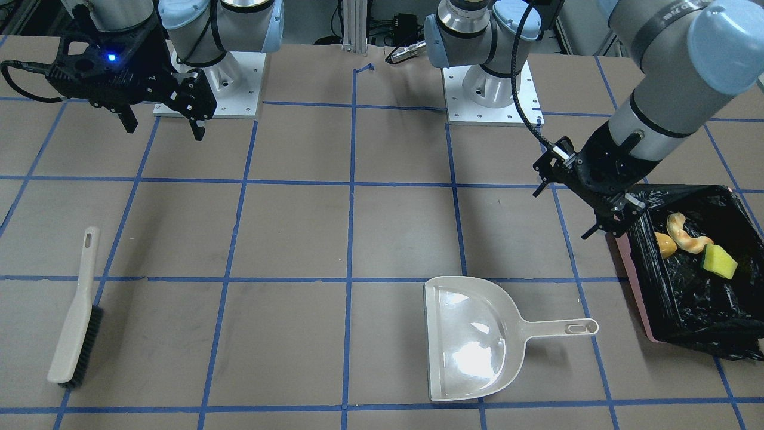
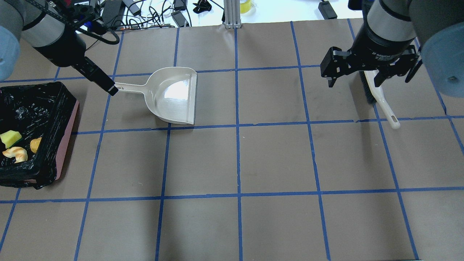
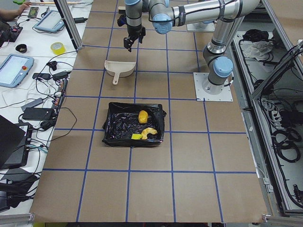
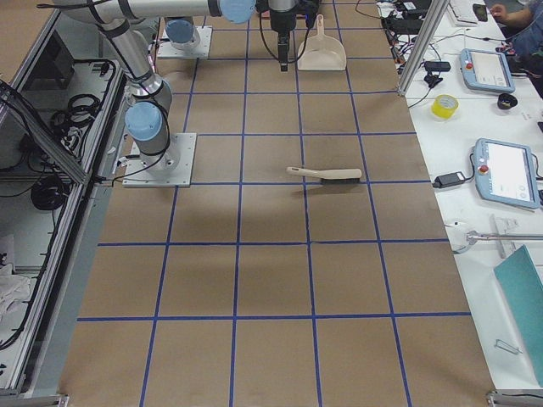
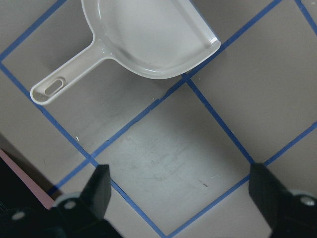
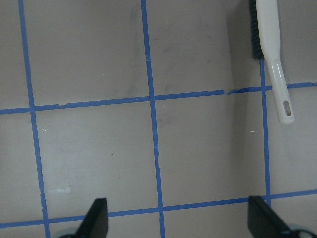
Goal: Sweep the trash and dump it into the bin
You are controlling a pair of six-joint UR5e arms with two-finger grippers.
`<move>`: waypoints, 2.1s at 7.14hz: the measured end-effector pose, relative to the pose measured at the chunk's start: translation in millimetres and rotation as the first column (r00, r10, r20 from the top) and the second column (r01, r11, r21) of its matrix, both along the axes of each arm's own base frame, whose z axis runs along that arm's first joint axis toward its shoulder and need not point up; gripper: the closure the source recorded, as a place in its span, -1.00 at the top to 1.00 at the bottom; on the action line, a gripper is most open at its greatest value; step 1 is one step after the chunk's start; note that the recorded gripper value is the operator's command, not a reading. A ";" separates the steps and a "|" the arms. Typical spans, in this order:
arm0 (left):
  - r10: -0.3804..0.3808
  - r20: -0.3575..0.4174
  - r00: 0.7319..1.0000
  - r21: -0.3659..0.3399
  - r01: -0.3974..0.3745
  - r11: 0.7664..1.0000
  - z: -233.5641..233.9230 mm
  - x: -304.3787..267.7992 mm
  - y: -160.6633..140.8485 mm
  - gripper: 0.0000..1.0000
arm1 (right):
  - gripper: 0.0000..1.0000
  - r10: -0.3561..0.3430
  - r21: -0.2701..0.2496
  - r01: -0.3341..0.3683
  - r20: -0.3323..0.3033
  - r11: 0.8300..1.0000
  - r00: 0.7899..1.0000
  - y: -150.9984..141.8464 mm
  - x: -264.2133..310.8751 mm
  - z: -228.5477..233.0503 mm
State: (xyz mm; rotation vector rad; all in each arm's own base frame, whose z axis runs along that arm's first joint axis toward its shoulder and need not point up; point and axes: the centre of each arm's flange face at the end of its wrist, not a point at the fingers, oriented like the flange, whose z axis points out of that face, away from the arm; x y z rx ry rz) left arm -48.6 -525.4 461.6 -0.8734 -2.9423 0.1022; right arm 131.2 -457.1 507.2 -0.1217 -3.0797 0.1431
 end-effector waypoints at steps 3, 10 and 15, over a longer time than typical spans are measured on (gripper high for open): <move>0.316 0.053 0.947 -0.002 -0.316 0.949 18.1 -48.2 27.8 1.00 | 1.00 0.000 0.002 0.000 -0.008 1.000 1.000 0.1 -1.0 -0.1; 0.403 0.060 0.913 -0.055 -0.400 0.915 37.1 -94.2 56.8 0.95 | 1.00 -0.001 0.001 0.001 -0.010 1.000 1.000 -0.2 -1.9 0.0; 0.403 0.054 0.913 -0.048 -0.401 0.915 34.0 -94.6 54.7 0.95 | 1.00 -0.003 0.000 0.003 -0.010 1.000 1.000 -0.4 -2.5 0.0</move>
